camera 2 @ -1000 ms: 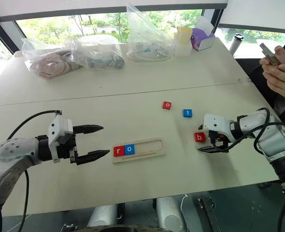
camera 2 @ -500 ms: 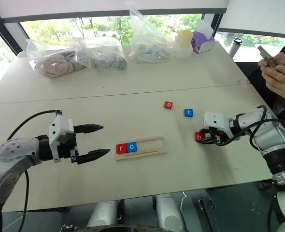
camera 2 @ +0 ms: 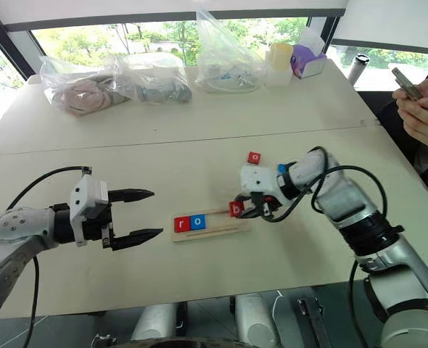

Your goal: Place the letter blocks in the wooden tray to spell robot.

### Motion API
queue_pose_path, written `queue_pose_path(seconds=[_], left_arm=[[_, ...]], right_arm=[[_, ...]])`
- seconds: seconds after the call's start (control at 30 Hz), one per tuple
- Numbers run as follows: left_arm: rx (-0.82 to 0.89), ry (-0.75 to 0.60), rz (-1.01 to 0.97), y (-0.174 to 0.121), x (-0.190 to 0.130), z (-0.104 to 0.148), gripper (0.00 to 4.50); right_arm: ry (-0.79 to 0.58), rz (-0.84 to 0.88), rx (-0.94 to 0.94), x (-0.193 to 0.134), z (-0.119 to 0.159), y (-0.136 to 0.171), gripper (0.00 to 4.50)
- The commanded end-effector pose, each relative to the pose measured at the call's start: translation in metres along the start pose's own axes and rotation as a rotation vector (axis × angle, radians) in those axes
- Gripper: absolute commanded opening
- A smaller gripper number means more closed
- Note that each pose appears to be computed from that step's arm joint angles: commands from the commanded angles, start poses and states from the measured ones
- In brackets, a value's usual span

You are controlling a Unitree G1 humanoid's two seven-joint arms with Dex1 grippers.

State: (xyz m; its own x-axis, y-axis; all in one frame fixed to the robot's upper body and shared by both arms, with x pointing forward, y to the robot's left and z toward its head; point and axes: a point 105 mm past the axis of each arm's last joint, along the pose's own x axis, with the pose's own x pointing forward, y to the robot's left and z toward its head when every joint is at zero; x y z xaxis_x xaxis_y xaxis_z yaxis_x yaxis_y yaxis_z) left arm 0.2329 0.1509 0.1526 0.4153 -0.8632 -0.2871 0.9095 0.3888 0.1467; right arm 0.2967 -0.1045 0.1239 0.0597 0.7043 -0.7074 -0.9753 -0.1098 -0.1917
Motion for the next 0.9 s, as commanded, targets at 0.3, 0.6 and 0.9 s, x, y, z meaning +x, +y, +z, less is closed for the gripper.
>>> queue_pose_path(seconds=[0.3,0.6,0.9], left_arm=[[0.054,-0.019,0.017,0.0,-0.005,0.011,4.5],[0.052,-0.028,0.025,-0.001,-0.002,0.011,4.5],[0.047,-0.032,0.034,-0.002,-0.001,0.011,4.5]], right_arm=[[-0.019,0.02,-0.032,0.023,0.02,0.002,1.14],[-0.038,0.023,-0.03,0.033,0.027,0.001,1.14],[-0.045,0.025,-0.033,0.037,0.032,-0.001,1.14]])
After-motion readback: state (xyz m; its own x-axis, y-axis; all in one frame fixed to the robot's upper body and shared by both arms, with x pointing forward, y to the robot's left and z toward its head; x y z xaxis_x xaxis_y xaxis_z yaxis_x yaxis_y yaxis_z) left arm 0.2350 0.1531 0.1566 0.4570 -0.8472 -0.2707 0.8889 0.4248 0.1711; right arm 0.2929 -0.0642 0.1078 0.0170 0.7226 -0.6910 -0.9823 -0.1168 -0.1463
